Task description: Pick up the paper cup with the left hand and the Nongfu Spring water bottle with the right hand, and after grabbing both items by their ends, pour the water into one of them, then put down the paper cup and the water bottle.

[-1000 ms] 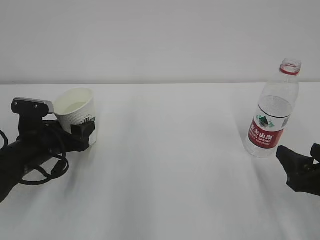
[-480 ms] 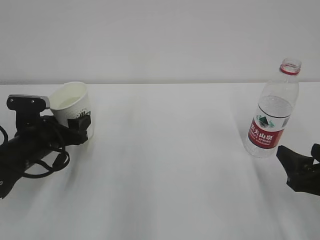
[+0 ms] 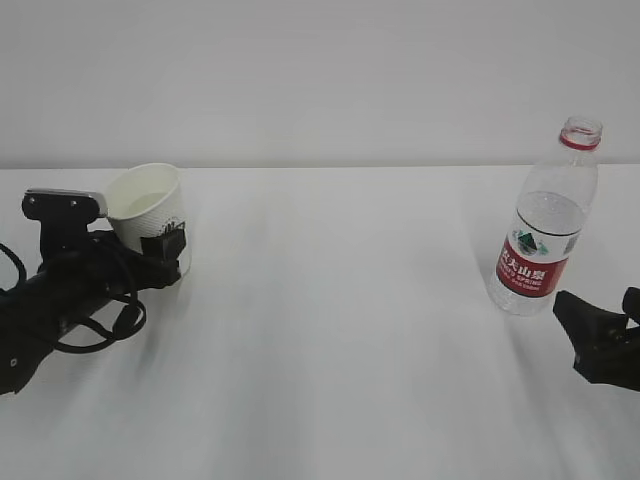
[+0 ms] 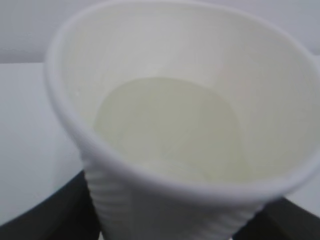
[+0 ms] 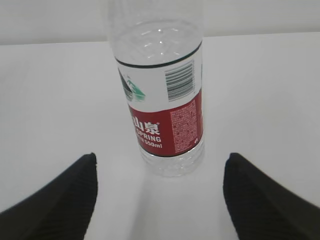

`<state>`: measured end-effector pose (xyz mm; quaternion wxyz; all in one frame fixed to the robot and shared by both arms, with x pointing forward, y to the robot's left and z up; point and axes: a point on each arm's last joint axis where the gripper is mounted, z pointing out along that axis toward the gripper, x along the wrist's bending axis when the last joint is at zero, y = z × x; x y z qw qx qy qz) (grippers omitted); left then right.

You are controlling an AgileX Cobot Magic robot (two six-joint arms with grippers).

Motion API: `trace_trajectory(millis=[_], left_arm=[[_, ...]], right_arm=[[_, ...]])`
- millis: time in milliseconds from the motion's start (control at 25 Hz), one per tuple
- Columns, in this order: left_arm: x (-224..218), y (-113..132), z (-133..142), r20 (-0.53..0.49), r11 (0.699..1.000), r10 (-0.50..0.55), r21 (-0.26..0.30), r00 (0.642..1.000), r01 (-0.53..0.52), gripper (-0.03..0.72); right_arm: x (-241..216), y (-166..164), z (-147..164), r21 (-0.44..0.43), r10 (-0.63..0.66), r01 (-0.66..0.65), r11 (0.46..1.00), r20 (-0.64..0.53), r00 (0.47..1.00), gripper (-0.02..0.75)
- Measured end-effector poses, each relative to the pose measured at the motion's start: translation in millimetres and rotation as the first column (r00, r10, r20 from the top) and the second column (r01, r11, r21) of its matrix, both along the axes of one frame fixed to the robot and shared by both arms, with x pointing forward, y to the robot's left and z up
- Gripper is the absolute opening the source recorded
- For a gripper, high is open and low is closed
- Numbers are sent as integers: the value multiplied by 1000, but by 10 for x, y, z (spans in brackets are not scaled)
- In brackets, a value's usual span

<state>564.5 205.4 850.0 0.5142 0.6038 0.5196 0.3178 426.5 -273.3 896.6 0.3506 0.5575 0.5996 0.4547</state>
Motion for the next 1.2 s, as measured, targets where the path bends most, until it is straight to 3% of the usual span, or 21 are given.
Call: trace_trajectory(millis=[480, 1200], left_arm=[[3, -1, -43, -7, 1000, 0, 4, 1000, 1, 504], [-16, 3, -42, -2, 1000, -1, -5, 1000, 1, 655]], right_arm=[[0, 0, 0, 0, 0, 0, 1000, 0, 1000, 590], [0, 0, 0, 0, 0, 0, 1000, 0, 1000, 590]])
